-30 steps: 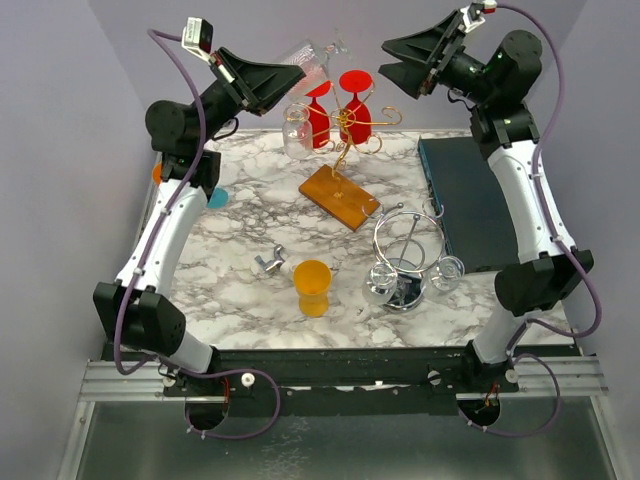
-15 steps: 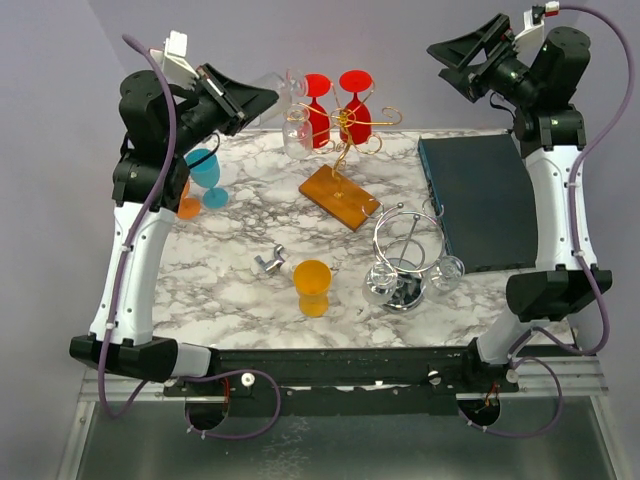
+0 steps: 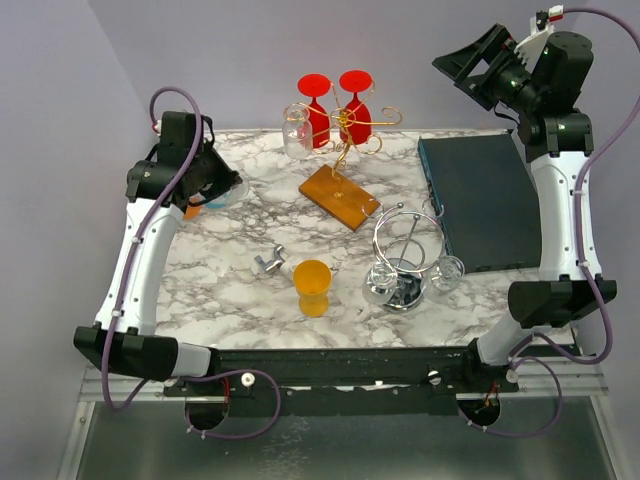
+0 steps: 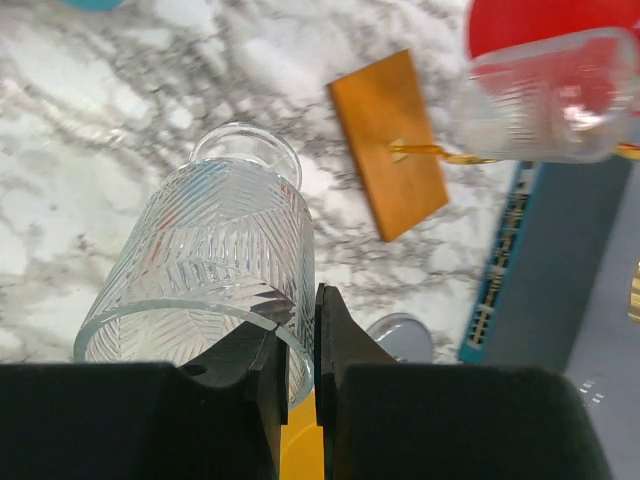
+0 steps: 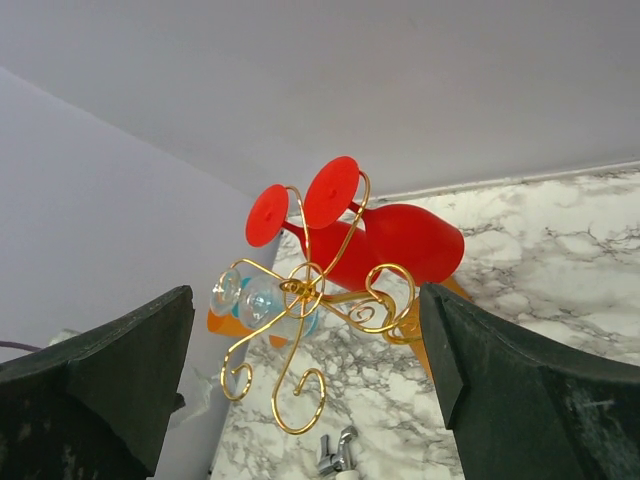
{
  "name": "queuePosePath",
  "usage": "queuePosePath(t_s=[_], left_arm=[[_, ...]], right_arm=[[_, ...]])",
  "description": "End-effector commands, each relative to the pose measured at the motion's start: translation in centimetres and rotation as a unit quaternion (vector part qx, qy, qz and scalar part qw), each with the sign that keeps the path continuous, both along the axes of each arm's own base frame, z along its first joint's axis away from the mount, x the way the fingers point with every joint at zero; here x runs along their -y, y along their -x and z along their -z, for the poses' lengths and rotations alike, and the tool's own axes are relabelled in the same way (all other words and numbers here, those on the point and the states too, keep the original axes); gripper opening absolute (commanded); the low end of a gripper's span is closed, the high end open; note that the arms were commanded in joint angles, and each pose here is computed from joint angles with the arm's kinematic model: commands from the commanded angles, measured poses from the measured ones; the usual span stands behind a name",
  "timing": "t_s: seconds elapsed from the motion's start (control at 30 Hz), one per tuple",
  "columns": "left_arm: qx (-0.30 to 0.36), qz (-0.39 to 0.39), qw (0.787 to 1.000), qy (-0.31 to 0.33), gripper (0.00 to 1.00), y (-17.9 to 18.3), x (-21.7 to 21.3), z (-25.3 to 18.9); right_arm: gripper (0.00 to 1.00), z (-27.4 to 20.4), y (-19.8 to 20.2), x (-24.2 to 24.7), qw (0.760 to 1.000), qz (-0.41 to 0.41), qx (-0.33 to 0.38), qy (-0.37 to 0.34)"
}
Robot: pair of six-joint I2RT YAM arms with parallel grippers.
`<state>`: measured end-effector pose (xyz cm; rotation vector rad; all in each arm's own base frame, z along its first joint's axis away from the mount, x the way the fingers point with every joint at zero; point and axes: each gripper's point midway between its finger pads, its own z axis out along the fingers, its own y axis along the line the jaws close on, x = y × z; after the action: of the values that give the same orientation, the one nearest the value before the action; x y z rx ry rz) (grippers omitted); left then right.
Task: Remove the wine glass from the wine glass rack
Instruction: Place the wine glass at the center of the board.
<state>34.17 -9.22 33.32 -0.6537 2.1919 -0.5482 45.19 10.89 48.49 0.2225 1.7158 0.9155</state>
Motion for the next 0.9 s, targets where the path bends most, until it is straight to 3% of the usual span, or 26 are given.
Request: queuePosePath(t_s=[0.0,0.4,0.87], left_arm=[[-0.062,-0.043,0.995,-0.068,0.00,-0.2,-2.9,4.6],[-0.134,-0.012,0.987,-0.088,0.00,-5.9,-1.8,13.1],[-0.177,-0.009,0.975,-0.136,0.00,-10.2,-1.4,18.6]], right_arm=[[1.00,0.5,-0.1,0.8,0.999,0.021,0.000,0.029],[1.00,0.9,-0.1,1.8,0.998,0.053,-0.006,0.038],[1.00,-0.7,0.6,1.5,0.999,0.044,0.014,0.026]])
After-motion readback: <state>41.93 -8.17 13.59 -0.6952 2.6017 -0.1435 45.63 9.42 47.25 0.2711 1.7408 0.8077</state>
